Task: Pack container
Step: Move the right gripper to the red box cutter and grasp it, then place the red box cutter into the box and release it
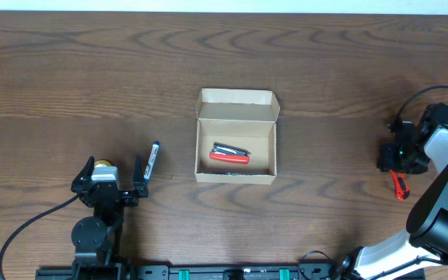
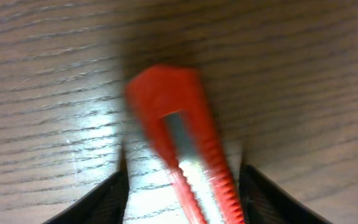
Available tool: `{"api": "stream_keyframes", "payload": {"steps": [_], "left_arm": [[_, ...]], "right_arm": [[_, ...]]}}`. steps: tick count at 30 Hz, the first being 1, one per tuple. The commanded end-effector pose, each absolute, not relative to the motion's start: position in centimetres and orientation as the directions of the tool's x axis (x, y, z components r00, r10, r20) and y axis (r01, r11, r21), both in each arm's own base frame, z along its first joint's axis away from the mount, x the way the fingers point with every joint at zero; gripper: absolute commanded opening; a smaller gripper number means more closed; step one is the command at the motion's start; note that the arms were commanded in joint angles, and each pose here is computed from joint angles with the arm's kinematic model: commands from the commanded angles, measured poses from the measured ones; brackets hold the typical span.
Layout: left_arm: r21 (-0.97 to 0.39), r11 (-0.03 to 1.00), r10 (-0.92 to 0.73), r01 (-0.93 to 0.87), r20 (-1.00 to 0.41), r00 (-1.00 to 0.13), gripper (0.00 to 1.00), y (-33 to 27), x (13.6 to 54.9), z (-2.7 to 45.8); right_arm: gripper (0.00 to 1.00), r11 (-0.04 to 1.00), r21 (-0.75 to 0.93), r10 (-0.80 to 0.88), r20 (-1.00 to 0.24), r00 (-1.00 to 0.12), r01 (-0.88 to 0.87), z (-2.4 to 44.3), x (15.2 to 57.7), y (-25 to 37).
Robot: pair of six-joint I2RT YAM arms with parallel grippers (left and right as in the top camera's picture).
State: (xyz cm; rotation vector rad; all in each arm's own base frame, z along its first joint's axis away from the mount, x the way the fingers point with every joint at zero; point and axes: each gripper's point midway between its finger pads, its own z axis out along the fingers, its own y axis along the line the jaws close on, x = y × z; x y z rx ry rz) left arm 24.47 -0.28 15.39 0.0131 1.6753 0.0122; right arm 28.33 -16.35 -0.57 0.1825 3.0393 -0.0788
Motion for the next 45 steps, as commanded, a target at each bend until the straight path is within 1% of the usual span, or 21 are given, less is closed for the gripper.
{"api": "stream_keyframes", "payload": {"steps": [1,4,5,7,8,11,15,17,20,26,30,34,38,42,44,45], "left_arm": [[0.013,1.000,0.014,0.005,-0.987,-0.158,0.96,-0.3,24.4,13.6],[0.013,1.000,0.014,0.003,-0.987,-0.158,0.95,-0.3,24.4,13.6],[0.014,1.000,0.014,0.002,-0.987,-0.158,0.95,-0.2,24.4,13.6],[0.014,1.000,0.014,0.002,-0.987,-0.158,0.95,-0.2,24.4,13.6],[0.014,1.000,0.014,0.002,-0.987,-0.158,0.95,-0.2,24.4,13.6],[0.014,1.000,0.014,0.002,-0.987,-0.158,0.95,-0.2,24.4,13.6],[0.014,1.000,0.014,-0.001,-0.987,-0.158,0.95,-0.2,24.4,13.6],[0.014,1.000,0.014,-0.001,-0.987,-0.158,0.95,-0.2,24.4,13.6],[0.014,1.000,0.014,-0.001,-0.987,-0.158,0.95,-0.2,24.4,13.6],[0.014,1.000,0.014,-0.001,-0.987,-0.158,0.95,-0.2,24.4,13.6],[0.014,1.000,0.014,-0.001,-0.987,-0.158,0.95,-0.2,24.4,13.6],[0.014,1.000,0.014,-0.001,-0.987,-0.158,0.95,-0.2,24.4,13.6],[0.014,1.000,0.014,-0.001,-0.987,-0.158,0.95,-0.2,24.4,13.6],[0.014,1.000,0.014,-0.001,-0.987,-0.158,0.95,-0.2,24.4,13.6],[0.014,1.000,0.013,-0.001,-0.987,-0.158,0.95,-0.2,24.4,13.6],[0.014,1.000,0.014,-0.001,-0.987,-0.158,0.95,-0.2,24.4,13.6]], "right_arm": [[0.43,0.989,-0.048,0.138,-0.031,-0.990,0.139,-2.4,26.5,-16.2],[0.42,0.989,-0.048,0.138,-0.030,-0.990,0.139,-2.4,26.5,-16.2],[0.40,0.989,-0.048,0.138,-0.030,-0.990,0.139,-2.4,26.5,-16.2],[0.29,0.989,-0.048,0.138,-0.030,-0.990,0.139,-2.4,26.5,-16.2],[0.26,0.989,-0.048,0.138,-0.029,-0.990,0.139,-2.4,26.5,-16.2],[0.24,0.989,-0.048,0.137,-0.029,-0.990,0.139,-2.4,26.5,-16.2],[0.17,0.990,-0.047,0.134,-0.027,-0.991,0.135,-2.4,26.4,-16.2],[0.12,0.990,-0.047,0.134,-0.027,-0.991,0.135,-2.4,26.4,-16.2],[0.01,0.990,-0.047,0.133,-0.028,-0.991,0.134,-2.4,26.4,-16.2],[0.01,0.990,-0.048,0.131,-0.031,-0.991,0.133,-2.4,26.6,-16.2],[0.01,0.989,-0.036,0.140,-0.064,-0.988,0.142,-1.7,27.4,-16.1],[0.01,0.989,-0.064,0.123,-0.135,-0.983,0.132,1.1,29.6,-16.3],[0.01,0.992,-0.080,0.074,-0.255,-0.964,0.097,6.2,32.6,-15.1],[0.01,0.999,-0.014,-0.035,-0.409,-0.912,-0.032,12.1,35.4,-10.2],[0.01,0.991,0.021,-0.104,-0.493,-0.864,-0.131,15.0,36.5,-6.6],[0.01,0.973,0.037,-0.172,-0.550,-0.817,-0.230,17.1,36.9,-3.4]]}}
